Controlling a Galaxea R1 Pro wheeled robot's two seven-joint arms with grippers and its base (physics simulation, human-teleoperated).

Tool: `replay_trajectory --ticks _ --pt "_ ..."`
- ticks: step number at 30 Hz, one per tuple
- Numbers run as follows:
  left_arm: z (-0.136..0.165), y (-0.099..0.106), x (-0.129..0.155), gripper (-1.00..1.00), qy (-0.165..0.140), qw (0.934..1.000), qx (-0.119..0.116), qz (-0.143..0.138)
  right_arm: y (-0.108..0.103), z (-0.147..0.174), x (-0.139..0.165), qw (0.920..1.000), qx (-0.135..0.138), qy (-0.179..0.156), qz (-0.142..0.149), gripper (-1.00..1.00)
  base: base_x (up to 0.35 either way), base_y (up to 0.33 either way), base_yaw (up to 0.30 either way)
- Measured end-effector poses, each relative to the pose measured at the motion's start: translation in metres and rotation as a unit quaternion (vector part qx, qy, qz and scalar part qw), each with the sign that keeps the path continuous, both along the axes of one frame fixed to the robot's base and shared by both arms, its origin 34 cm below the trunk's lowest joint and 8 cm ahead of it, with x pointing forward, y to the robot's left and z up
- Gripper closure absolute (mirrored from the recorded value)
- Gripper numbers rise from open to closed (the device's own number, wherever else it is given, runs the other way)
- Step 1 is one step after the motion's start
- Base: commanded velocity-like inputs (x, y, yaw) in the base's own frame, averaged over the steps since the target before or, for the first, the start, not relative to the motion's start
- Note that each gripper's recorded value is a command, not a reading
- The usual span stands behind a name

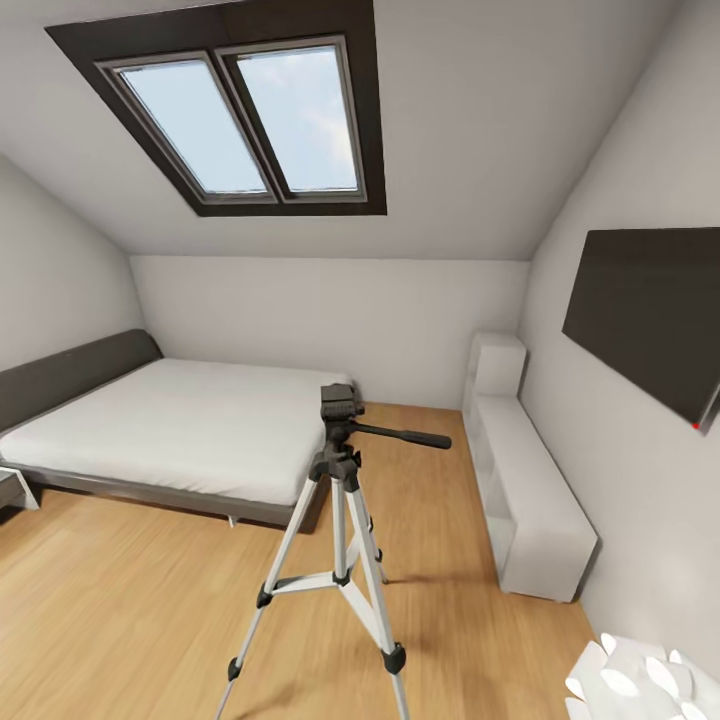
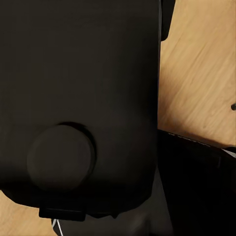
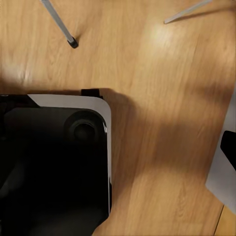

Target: Attach the digital camera to the camera tripod in the bedroom.

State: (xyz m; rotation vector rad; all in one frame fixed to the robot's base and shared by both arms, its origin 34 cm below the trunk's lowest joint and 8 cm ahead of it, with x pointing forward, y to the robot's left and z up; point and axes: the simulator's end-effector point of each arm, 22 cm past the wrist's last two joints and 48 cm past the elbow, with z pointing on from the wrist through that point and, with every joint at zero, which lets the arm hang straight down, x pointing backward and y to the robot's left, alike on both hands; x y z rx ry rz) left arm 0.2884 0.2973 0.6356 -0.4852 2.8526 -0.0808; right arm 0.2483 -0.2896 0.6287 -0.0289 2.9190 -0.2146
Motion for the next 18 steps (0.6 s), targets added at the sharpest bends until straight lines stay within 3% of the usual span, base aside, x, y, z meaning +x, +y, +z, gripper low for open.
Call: replay_trajectory --ticks 18 --pt "0.0 0.0 0.0 1.0 0.0 1.0 0.0 0.0 0.0005 -0.0001 0.0001 1.0 0.001 0.0 0.001 -1.0 0.0 0.0 0.189"
